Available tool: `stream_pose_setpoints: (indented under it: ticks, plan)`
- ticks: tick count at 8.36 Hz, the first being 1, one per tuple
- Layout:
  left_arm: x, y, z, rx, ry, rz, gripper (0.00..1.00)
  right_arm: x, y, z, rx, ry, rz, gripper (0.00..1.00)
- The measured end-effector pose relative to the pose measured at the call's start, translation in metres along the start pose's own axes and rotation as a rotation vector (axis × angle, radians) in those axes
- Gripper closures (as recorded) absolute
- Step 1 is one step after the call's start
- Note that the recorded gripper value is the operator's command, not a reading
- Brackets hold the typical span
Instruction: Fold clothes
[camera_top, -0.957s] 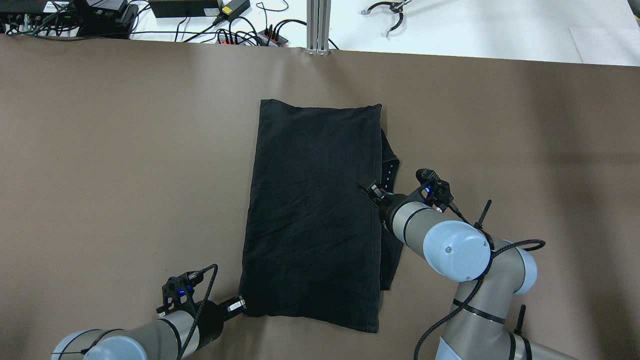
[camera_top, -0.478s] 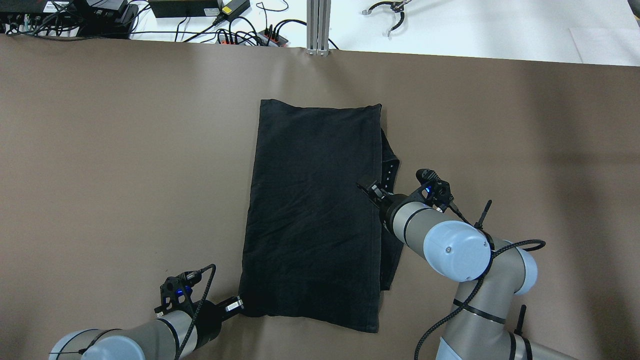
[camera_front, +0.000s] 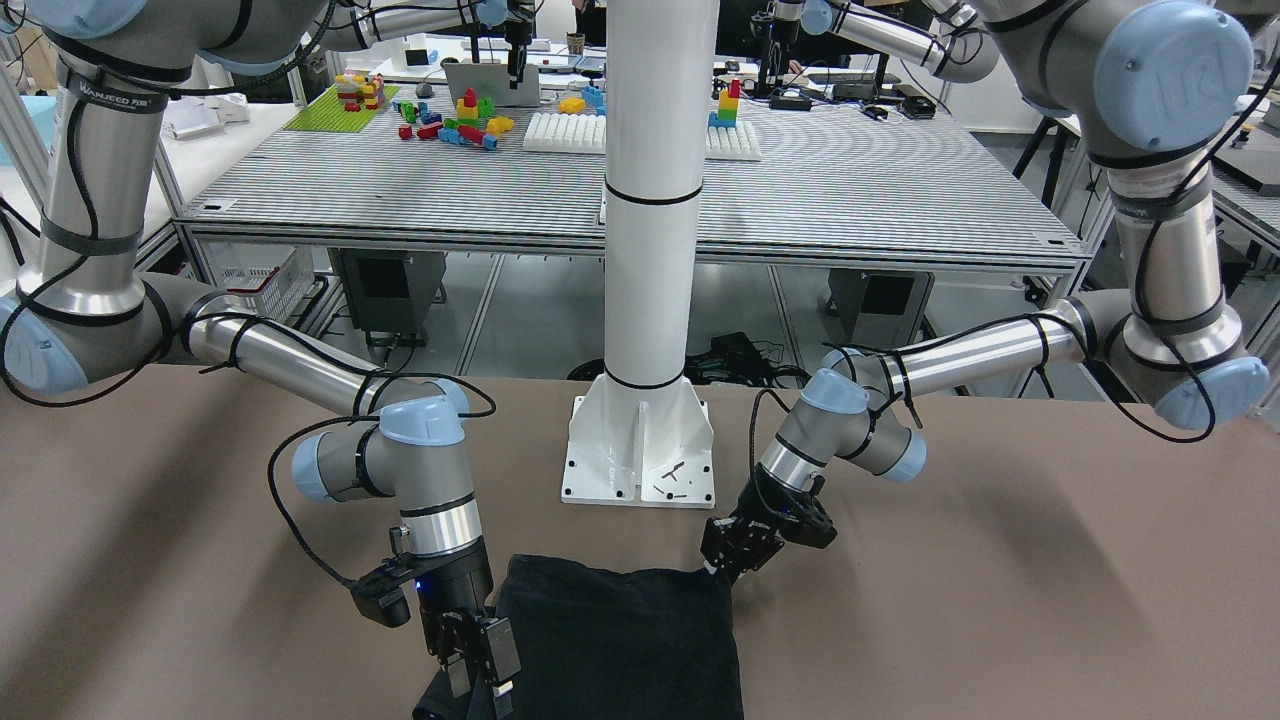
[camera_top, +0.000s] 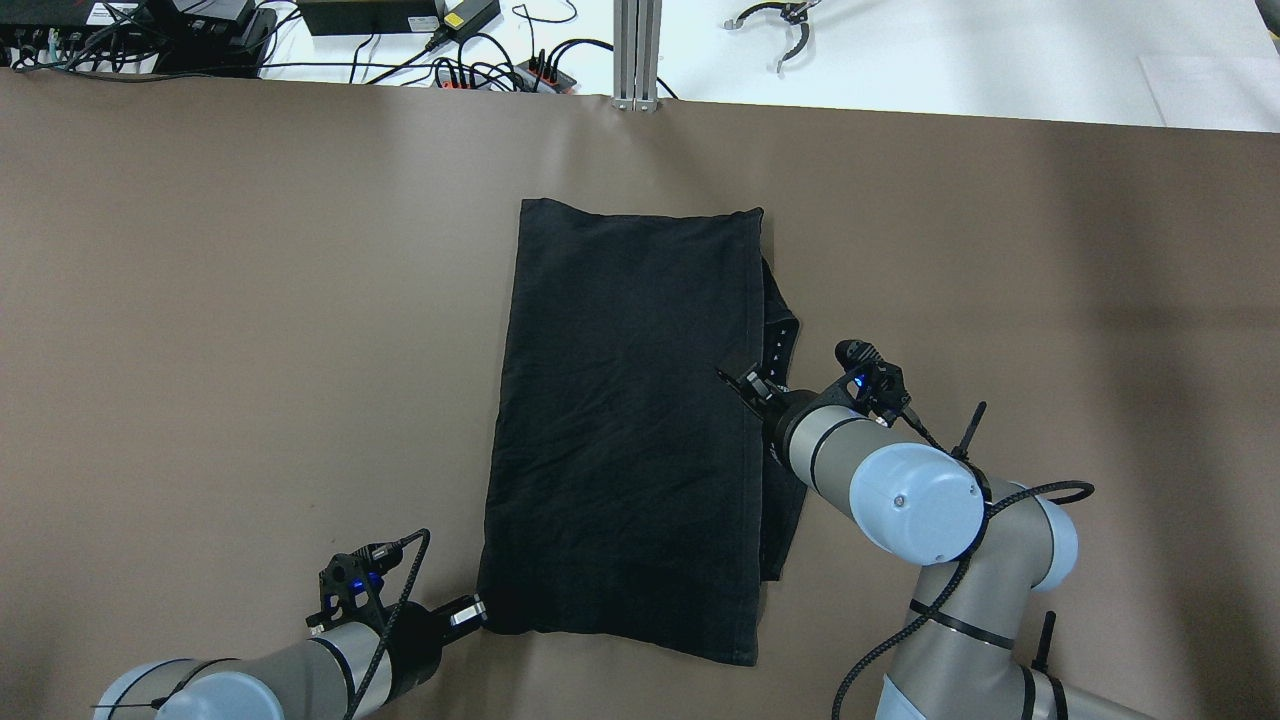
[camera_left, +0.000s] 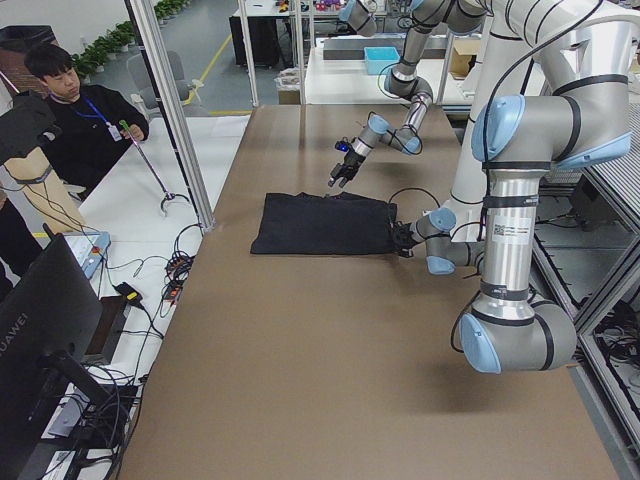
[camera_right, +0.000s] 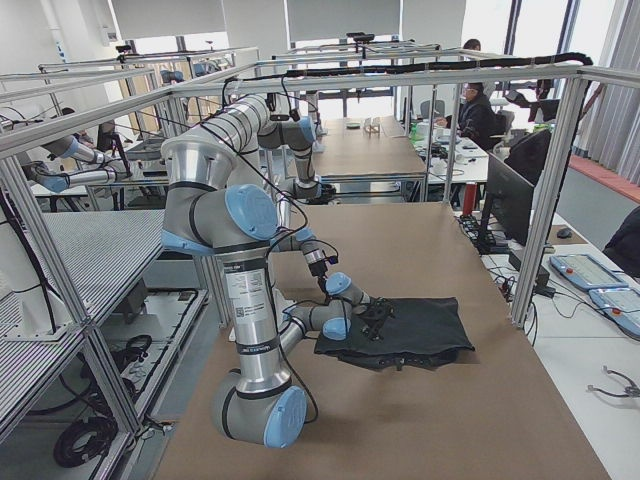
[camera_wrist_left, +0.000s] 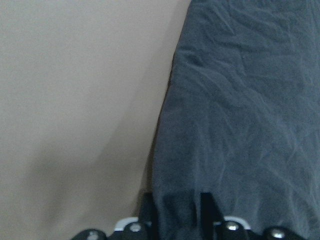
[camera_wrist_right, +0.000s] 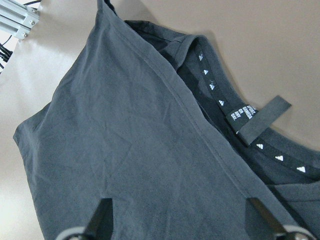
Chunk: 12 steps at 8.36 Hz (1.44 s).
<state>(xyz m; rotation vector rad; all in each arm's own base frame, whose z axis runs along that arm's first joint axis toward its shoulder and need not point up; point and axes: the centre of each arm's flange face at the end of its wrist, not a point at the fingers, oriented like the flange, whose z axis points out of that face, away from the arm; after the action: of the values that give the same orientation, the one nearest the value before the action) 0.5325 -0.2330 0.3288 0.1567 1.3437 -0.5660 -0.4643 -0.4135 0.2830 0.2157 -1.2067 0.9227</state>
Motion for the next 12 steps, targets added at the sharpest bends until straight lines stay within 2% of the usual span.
stream_pose_setpoints:
  ticks: [1,2,7,10,12]
  plan:
    - [0.0,0.0,-0.001,-0.002,0.0,0.0,0.66,0.001,0.0,0.0,0.001,0.001,0.0,0.07]
    - [-0.001,0.0,-0.001,-0.003,-0.001,0.001,0.99,0.002,0.0,0.0,0.003,0.002,0.001,0.07]
    - [-0.002,0.002,-0.001,-0.003,-0.003,0.004,1.0,0.008,0.01,-0.005,0.0,0.002,-0.003,0.09]
    - [-0.003,0.002,0.001,0.0,-0.006,0.005,1.0,0.065,0.029,-0.023,-0.042,0.073,-0.037,0.11]
    - [-0.006,0.007,0.002,-0.003,-0.01,0.009,1.0,0.105,0.053,-0.026,-0.048,0.12,-0.059,0.11]
